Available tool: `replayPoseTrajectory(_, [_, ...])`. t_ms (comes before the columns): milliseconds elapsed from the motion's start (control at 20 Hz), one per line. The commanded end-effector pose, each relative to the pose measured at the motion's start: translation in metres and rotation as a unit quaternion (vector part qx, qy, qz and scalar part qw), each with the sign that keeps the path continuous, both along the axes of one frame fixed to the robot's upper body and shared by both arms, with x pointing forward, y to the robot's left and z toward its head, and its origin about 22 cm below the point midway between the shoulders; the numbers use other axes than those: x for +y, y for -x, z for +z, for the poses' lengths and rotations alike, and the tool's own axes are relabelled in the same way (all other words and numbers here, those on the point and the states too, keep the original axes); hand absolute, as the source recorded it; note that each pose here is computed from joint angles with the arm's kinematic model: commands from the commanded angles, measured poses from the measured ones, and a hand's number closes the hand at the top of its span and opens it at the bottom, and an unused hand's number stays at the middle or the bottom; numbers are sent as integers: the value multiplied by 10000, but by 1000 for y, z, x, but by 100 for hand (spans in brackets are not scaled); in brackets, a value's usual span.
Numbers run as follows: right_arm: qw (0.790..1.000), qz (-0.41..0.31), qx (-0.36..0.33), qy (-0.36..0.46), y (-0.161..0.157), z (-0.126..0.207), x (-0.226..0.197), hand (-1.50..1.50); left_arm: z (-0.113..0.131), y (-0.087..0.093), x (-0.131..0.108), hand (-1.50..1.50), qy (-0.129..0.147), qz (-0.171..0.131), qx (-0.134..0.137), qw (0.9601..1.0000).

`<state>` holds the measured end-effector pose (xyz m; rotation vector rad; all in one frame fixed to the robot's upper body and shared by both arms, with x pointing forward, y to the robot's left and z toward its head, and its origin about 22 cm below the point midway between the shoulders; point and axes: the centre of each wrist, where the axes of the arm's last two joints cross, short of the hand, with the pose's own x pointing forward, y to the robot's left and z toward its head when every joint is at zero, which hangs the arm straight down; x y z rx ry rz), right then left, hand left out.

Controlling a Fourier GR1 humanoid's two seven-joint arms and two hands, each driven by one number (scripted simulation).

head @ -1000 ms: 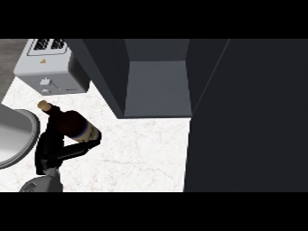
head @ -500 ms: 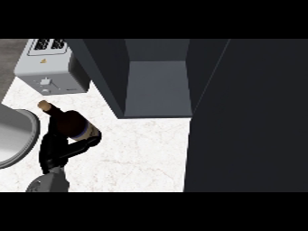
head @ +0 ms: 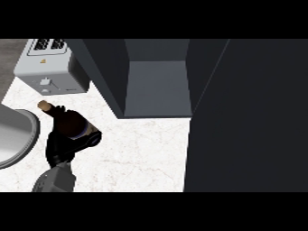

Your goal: Pick up the wine, place it into the cabinet and close the cabinet

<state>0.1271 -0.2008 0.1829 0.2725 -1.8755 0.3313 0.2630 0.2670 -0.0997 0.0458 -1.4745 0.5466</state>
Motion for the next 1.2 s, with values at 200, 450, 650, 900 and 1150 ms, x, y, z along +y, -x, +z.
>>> replayPoseTrajectory(200, [9986,298,-261,-363,54,31,-12,-150,-2,-20,-15,150,-24,-41,-228,9997])
replayPoseTrajectory(450, [9985,356,-276,-315,48,24,-16,-150,-1,-26,-22,150,-178,-135,-241,9995])
replayPoseTrajectory(650, [9988,251,-321,-273,54,32,-13,-150,0,-22,-30,150,-415,-163,-273,9986])
replayPoseTrajectory(900, [9992,208,-269,-221,35,26,-12,-150,-1,-3,-15,150,-411,-524,-823,9944])
replayPoseTrajectory(1150, [9989,204,-222,-364,42,29,-9,-150,-23,60,-8,150,-278,-830,-1278,9879])
